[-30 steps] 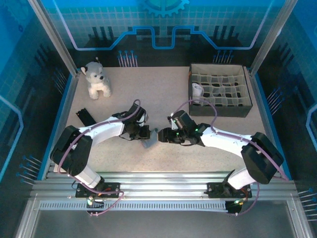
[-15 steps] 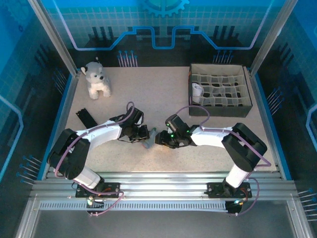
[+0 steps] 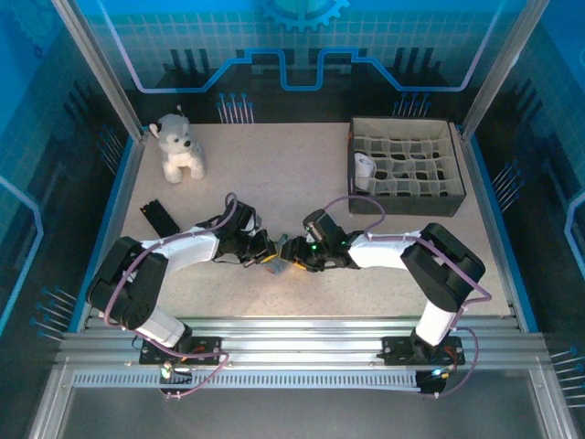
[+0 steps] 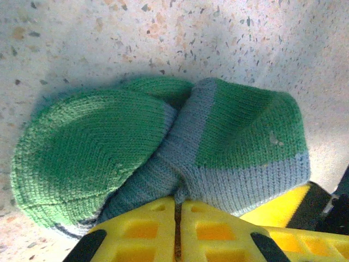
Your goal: Roll the socks
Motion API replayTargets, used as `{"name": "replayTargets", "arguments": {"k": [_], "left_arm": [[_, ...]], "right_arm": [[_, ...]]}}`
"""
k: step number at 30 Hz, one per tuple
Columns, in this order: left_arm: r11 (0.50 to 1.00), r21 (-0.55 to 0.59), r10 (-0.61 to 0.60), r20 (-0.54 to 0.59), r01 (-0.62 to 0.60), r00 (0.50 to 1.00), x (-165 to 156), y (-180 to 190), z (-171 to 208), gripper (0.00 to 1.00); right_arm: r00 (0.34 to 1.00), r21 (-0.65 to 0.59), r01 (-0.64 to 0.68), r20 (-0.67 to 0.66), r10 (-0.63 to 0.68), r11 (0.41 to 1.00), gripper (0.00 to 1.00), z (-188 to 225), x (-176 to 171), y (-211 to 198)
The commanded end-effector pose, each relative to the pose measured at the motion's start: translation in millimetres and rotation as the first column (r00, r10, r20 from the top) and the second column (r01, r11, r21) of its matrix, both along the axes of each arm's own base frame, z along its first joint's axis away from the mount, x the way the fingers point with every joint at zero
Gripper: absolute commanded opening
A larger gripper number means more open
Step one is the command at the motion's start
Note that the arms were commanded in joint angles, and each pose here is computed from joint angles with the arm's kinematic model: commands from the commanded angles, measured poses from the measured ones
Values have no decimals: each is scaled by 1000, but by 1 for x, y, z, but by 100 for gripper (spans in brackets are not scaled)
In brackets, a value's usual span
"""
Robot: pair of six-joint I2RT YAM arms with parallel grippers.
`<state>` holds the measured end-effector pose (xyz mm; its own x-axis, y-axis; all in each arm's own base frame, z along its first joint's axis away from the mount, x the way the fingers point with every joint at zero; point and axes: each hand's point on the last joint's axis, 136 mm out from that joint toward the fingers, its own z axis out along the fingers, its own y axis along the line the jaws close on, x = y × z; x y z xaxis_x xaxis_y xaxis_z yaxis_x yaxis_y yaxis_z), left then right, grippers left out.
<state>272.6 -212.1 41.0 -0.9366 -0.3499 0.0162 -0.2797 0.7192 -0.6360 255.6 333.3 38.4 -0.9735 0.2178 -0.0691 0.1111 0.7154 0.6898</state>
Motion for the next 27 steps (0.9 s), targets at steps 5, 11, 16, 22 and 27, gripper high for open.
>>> {"name": "replayTargets", "arguments": {"k": [5, 11, 16, 22, 27], "left_arm": [[998, -31, 55, -135, -60, 989, -21, 2, -22, 7], [997, -61, 39, -145, -48, 989, -23, -2, -20, 8], [995, -94, 30, -154, -45, 988, -22, -4, -18, 7], [992, -122, 23, -159, -43, 987, -22, -8, -17, 7], [992, -128, -13, -147, -6, 989, -21, -9, -10, 12]], "right_arm": [[998, -14, 43, -33, -44, 999, 50, -10, 6, 5], [998, 1, 49, -50, -49, 999, 46, -17, 9, 8], [996, 5, 41, -80, -40, 999, 43, -25, 9, 10], [994, 12, 37, -99, -36, 999, 44, -30, 12, 17], [993, -89, -19, -115, 9, 996, 43, -44, 6, 8]]}}
